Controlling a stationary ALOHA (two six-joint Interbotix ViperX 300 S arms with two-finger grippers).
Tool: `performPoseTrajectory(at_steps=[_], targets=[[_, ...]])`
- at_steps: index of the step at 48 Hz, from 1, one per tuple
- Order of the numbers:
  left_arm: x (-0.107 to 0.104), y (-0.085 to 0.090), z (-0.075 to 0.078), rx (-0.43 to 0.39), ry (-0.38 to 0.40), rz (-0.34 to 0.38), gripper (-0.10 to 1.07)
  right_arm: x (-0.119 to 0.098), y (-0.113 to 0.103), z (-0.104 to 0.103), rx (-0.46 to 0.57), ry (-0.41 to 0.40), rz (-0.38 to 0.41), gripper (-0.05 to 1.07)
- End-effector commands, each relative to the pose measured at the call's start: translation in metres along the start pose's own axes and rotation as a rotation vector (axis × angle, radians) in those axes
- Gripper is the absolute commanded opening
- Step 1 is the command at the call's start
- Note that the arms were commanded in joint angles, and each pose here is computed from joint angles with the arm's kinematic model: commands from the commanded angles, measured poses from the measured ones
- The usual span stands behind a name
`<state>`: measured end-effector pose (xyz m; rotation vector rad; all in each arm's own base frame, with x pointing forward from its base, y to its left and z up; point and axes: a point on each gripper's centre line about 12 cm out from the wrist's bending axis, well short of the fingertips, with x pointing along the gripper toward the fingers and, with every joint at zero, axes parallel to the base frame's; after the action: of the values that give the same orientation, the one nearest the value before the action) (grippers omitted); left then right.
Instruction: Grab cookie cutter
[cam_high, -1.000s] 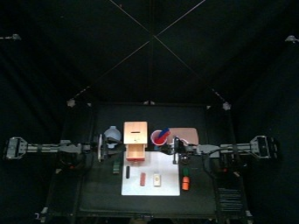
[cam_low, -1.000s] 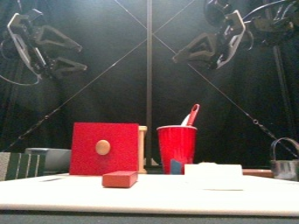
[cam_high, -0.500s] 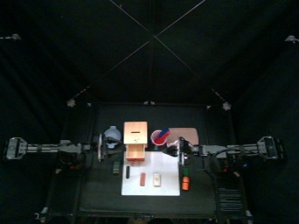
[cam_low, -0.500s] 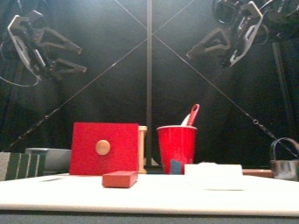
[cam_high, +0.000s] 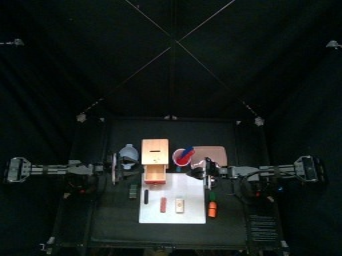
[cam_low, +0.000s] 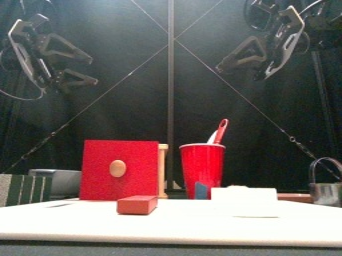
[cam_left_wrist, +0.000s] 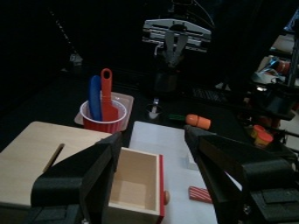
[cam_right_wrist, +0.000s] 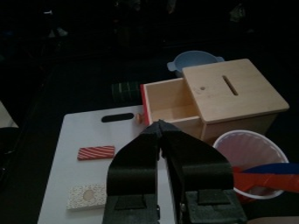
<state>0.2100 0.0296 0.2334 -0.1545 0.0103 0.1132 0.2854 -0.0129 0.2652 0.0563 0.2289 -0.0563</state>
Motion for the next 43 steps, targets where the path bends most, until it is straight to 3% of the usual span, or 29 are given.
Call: performPoseTrajectory(at_steps=[1, 43], targets=[[0.0022, 0.0016, 0.0068, 0.005, -0.023, 0.007, 0.93, -0.0019, -0.0005, 0.0080, -0.001, -0.028, -0.002, 0.02], [0.0007, 0.0045, 0.0003, 0.005, -0.001, 0.020, 0.92, -0.0027, -0.0024, 0.0043, -0.004, -0.017, -0.008, 0.02]])
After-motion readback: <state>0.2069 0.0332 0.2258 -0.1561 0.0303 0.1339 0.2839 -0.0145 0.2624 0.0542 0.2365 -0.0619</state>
